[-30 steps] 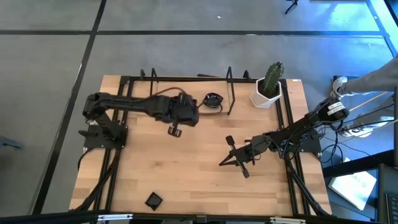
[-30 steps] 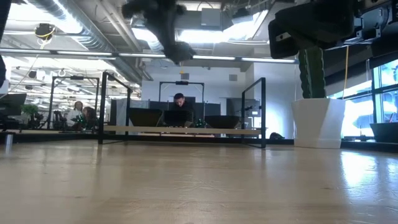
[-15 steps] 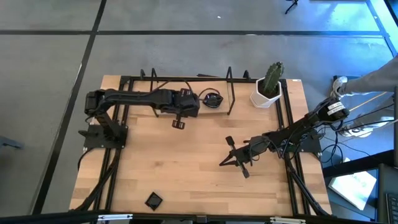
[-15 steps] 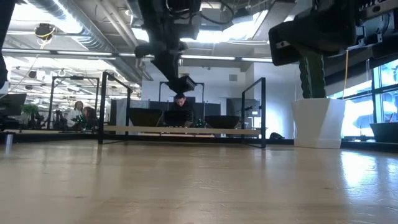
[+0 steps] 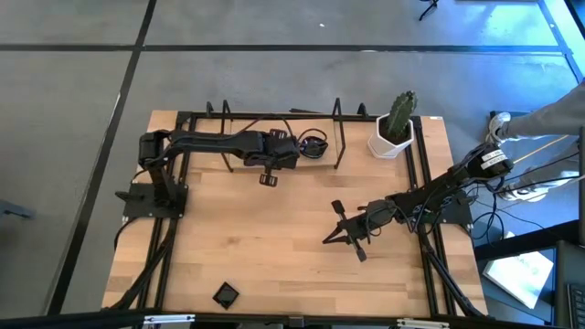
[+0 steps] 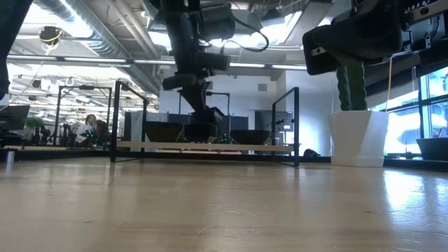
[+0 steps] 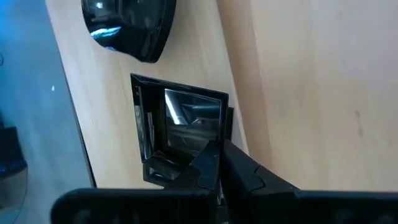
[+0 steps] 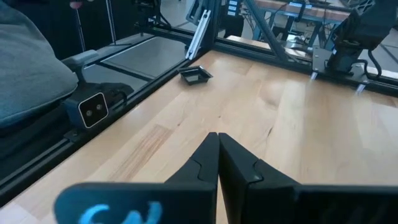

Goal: Pick & Place Mini shaped plates
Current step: Stack the square plate on top of the square plate on the shelf

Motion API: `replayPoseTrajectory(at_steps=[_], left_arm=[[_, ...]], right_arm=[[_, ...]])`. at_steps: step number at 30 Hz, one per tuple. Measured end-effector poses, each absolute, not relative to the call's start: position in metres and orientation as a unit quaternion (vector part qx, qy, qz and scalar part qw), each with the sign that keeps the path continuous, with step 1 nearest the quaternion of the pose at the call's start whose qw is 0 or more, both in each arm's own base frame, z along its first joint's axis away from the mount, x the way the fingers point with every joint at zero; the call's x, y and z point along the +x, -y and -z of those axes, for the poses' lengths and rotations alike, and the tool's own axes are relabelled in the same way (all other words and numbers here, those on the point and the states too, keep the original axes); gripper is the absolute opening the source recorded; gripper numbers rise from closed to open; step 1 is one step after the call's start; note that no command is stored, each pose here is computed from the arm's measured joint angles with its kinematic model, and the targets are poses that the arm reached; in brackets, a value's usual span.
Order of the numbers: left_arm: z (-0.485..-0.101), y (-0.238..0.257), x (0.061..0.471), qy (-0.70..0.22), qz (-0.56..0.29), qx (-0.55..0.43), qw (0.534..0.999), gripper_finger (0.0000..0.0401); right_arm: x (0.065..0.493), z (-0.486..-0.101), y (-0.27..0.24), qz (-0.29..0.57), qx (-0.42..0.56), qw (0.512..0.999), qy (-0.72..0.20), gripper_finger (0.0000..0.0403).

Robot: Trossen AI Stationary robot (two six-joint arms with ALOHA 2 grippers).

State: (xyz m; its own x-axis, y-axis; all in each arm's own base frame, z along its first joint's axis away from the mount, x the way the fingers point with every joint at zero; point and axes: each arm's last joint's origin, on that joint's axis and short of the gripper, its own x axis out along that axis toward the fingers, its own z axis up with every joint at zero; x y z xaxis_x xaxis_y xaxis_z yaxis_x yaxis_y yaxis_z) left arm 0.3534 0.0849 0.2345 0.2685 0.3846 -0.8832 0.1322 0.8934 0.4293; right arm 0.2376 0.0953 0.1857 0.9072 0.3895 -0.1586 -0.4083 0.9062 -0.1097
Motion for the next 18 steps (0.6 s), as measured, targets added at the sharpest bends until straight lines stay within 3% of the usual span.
replayPoseTrajectory(at_steps=[18], left_arm=[[-0.232,-0.096,0.35,-0.61,-0.118,0.191,0.76,0.0003]], right_arm=[[0.238,-0.186,-0.095,-0.205,-0.069,0.974,-0.067,0.0007]])
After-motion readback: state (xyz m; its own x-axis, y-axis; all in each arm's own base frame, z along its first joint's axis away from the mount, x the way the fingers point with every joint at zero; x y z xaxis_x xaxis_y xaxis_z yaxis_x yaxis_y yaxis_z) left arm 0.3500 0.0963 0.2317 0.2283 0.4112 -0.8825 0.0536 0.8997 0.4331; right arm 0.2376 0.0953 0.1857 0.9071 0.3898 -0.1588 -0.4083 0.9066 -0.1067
